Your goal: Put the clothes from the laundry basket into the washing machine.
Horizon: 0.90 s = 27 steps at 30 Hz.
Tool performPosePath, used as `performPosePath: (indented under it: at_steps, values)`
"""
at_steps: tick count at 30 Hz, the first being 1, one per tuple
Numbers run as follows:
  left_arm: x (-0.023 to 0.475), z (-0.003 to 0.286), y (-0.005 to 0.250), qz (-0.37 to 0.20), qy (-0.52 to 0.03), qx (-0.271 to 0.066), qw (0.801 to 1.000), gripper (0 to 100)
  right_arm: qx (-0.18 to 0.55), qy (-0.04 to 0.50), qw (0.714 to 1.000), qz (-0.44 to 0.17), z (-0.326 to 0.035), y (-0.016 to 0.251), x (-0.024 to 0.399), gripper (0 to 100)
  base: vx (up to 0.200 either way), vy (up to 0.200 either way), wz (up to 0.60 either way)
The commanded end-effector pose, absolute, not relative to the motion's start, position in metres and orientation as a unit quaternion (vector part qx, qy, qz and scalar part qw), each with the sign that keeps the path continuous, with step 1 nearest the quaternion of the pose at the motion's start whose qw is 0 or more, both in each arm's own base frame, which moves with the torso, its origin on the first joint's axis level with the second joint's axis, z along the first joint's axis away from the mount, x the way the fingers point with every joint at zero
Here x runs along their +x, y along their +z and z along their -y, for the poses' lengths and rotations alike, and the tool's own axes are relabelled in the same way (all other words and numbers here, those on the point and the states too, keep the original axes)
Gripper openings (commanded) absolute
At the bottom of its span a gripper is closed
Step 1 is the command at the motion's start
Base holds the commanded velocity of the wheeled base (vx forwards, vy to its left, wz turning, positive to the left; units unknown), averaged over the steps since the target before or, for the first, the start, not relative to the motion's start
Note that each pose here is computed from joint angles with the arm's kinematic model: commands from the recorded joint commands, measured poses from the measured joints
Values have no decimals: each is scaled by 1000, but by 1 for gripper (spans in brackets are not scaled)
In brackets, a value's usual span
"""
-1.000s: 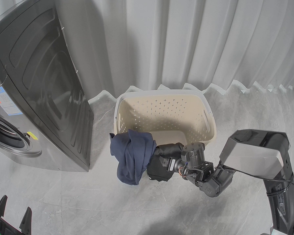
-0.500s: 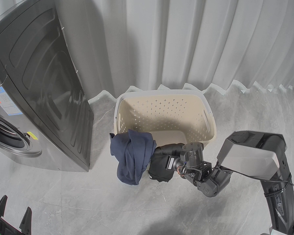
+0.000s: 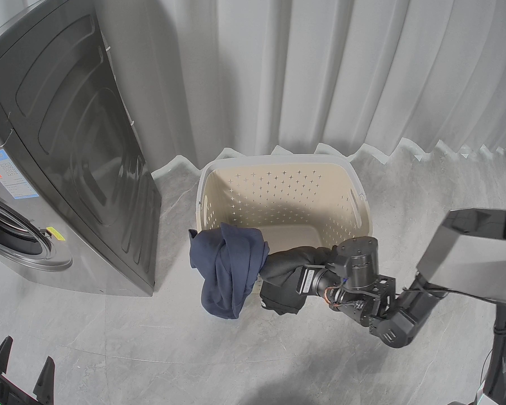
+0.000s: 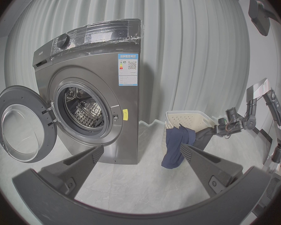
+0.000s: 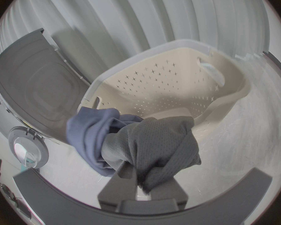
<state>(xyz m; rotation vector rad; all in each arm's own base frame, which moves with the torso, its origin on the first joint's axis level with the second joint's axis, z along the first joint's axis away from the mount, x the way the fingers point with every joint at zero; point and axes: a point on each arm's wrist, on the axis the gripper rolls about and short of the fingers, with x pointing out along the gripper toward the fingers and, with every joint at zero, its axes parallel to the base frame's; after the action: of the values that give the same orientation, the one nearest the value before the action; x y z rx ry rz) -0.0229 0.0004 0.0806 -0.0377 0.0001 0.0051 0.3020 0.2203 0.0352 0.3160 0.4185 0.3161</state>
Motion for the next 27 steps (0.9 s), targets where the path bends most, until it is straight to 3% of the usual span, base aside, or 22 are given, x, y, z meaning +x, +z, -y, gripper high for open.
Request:
performPosePath:
  at_steps: [1,7,13,16,27]
  values:
    - [-23,0,76,0,3,-18,1000,100,175,207,949,-162,-193,108,232,0,0,0,0]
    - [-23,0,76,0,3,-17,1000,100,204,295,926,-122,-162,149,176,0,0,0,0]
    - [-23,0,76,1,3,-15,1000,100,199,316,926,-63,-146,175,159,0,0,0,0]
    - [-23,0,76,1,3,-15,1000,100,164,320,932,-39,-144,178,157,0,0,0,0]
    - [-23,0,76,0,2,-14,1000,100,144,333,931,-25,-144,182,152,0,0,0,0]
